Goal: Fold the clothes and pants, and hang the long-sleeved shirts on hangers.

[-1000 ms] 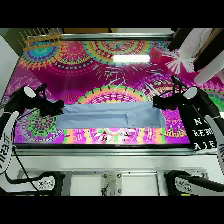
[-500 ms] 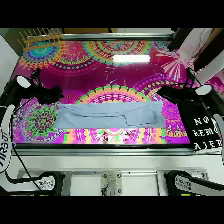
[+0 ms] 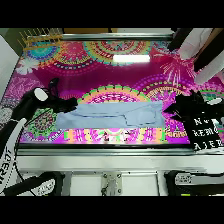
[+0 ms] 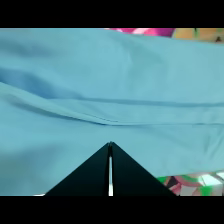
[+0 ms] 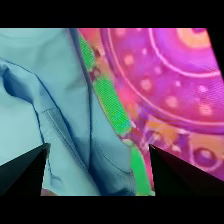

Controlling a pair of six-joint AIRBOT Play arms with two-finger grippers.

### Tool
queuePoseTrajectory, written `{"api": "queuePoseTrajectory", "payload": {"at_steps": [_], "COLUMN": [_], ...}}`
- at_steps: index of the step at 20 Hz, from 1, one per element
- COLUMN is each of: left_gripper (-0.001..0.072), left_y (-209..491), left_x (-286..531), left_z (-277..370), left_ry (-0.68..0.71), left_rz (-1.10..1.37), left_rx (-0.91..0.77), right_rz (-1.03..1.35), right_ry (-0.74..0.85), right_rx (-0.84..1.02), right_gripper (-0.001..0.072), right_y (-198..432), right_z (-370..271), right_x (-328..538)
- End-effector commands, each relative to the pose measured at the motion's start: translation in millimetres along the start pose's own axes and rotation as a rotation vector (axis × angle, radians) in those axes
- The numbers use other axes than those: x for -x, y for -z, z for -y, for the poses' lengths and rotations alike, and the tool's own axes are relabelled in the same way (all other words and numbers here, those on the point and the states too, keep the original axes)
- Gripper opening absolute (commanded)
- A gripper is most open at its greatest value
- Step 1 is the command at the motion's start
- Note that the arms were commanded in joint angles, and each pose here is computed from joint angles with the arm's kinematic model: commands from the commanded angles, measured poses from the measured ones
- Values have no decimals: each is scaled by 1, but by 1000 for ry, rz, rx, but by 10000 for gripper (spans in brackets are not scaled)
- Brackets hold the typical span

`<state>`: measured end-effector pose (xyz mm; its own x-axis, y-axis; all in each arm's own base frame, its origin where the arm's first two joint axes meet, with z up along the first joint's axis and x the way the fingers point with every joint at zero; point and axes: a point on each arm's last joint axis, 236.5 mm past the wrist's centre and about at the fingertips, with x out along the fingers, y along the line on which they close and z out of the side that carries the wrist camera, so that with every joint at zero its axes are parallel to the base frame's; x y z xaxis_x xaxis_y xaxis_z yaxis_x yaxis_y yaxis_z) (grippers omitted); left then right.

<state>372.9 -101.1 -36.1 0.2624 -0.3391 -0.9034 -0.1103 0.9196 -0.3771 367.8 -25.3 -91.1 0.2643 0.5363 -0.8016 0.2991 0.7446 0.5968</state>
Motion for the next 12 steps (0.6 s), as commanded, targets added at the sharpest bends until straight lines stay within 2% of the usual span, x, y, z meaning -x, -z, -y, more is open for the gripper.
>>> {"api": "queuePoseTrajectory", "payload": {"at_steps": [1,7,8,9,10,11,12], "left_gripper": [7,7,6,6,7,6,6], "left_y": [20,19,19,19,19,18,18], "left_x": [-15,-22,-22,-22,-22,-22,-22], "left_z": [32,64,64,64,64,64,64], "left_ry": [21,53,54,54,54,54,54], "left_rz": [-13,37,38,39,39,41,42], "left_rx": [-75,-105,-95,-92,-92,-92,-92], "right_rz": [-80,-146,-158,-158,-150,-138,-126], "right_ry": [-96,-177,-176,-172,-167,-161,-156], "right_rx": [-28,14,25,32,35,34,34], "right_gripper": [720,713,680,447,271,170,20], "right_y": [13,29,32,33,31,28,26], "right_z": [-10,-56,-60,-61,-61,-60,-59], "right_x": [-32,-67,-71,-73,-74,-75,-74]}}
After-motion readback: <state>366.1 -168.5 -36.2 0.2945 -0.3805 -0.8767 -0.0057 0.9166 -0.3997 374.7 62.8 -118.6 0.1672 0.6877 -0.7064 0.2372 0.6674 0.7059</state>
